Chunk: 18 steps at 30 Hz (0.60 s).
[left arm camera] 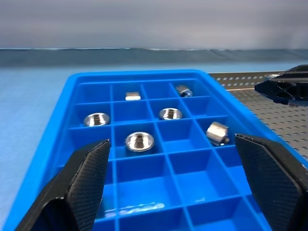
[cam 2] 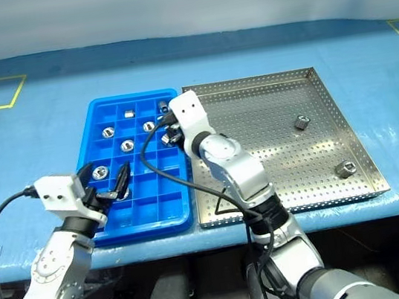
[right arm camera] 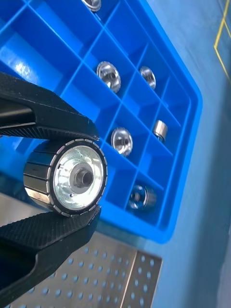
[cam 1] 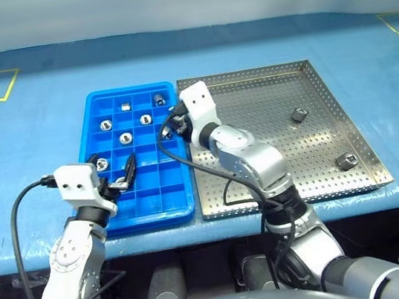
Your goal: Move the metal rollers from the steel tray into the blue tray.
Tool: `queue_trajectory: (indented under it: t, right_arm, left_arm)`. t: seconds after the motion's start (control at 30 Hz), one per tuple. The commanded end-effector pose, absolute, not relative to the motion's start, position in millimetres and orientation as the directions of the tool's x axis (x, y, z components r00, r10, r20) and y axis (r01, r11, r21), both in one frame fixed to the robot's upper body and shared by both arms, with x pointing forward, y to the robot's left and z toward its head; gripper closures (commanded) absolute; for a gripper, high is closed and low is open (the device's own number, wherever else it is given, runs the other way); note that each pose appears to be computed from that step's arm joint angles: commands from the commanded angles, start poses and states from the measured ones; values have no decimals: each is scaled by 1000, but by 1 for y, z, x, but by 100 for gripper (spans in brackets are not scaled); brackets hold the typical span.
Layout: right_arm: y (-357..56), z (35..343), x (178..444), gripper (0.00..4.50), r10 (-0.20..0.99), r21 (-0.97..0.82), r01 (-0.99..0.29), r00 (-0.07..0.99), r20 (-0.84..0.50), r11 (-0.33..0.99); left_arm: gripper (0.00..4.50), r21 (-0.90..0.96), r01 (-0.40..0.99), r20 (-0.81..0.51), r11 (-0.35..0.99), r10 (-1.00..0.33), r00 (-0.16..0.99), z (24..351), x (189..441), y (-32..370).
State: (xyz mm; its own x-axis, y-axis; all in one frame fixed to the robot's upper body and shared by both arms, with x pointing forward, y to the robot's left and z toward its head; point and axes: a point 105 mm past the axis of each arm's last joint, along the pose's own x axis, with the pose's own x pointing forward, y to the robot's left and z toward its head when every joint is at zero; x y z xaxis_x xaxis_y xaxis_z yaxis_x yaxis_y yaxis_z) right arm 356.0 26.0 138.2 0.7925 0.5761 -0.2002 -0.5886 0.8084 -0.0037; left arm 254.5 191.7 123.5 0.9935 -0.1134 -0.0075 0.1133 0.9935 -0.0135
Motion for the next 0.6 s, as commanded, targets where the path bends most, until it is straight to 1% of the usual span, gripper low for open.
queue_trajectory:
  t: [0.03,0.23,0.4,0.6]
  right_arm:
    - [45,154,352,273,634,-23,-641,762,-132,767]
    - [67,140,346,273,693,9,-702,701,-167,712]
    - [72,126,346,273,703,12,-717,681,-202,697]
    - [69,106,349,273,685,33,-702,681,-258,711]
  left_arm:
    - [0,17,89,64,996,-90,994,142,248,194]
    - [0,8,57,61,998,-57,997,142,242,200]
    - [0,5,60,53,998,-60,997,140,242,198]
    - [0,-5,79,41,997,-78,996,137,245,194]
